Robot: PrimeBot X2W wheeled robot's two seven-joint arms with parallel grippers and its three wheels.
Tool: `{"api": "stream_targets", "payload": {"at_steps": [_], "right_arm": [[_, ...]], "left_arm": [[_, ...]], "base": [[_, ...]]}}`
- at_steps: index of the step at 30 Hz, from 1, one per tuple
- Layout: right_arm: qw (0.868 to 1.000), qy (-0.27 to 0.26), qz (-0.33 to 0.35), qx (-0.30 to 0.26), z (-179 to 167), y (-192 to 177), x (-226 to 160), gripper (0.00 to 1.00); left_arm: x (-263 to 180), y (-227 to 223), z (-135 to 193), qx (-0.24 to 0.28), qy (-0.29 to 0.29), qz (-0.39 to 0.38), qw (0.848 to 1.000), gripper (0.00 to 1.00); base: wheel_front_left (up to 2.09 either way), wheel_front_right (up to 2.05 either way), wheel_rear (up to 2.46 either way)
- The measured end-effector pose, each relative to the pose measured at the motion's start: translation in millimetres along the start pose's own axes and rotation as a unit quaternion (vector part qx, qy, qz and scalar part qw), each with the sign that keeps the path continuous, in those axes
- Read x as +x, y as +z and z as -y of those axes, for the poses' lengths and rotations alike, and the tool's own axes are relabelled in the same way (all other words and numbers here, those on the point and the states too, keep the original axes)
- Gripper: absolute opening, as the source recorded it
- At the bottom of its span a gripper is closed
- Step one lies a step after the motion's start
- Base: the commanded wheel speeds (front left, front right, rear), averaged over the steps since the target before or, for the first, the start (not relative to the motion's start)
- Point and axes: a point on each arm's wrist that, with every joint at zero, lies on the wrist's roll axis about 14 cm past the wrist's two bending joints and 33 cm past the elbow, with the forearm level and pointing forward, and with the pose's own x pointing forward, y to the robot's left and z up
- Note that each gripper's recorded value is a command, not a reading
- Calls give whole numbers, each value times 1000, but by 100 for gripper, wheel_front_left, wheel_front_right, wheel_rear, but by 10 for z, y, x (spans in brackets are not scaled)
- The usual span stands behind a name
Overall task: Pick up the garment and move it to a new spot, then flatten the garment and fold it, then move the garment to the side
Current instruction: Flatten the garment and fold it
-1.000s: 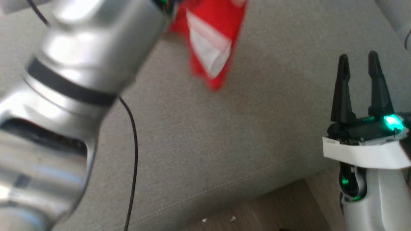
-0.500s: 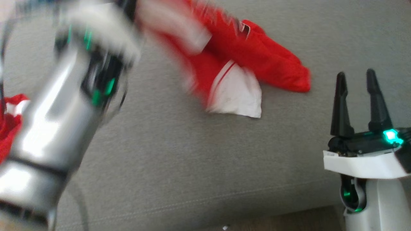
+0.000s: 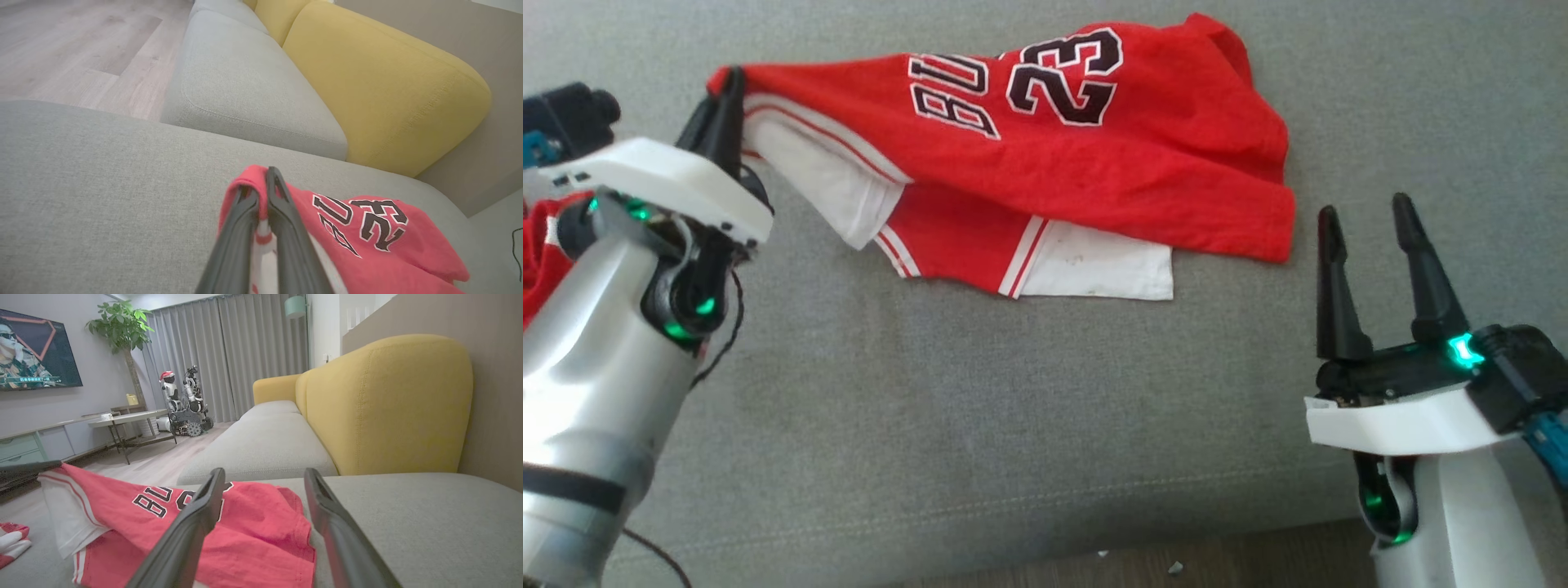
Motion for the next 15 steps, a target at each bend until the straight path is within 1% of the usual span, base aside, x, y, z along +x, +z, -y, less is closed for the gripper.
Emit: {"api": "stream_targets", "payload": {"at_steps": [1,2,3,4,7,12,15], "right_arm": [[1000,1,-5,1,-8,-35,3,100],[1000,2,-9,2,-15,-66,5,100],[1000,3,-12,2,-21,-87,7,100],[1000,4,-14,2,-23,-100,8,100],[1000,5,-19,3,-30,-129,7,100],[1000,10,-22,5,-65,-152,9,100],[1000,14,-22,7,-93,-152,18,100]], "left_arm": [[24,10,-10,7,0,3,1000,11],[47,23,-27,14,2,7,1000,38],[65,32,-44,18,4,9,1000,85],[76,40,-52,20,4,11,1000,100],[77,15,-95,23,11,12,1000,100],[23,168,-183,57,25,39,997,100],[-74,284,-223,50,40,66,996,100]], "base": [[0,0,0],[0,0,0],[0,0,0],[0,0,0],[0,0,0],[0,0,0],[0,0,0]]}}
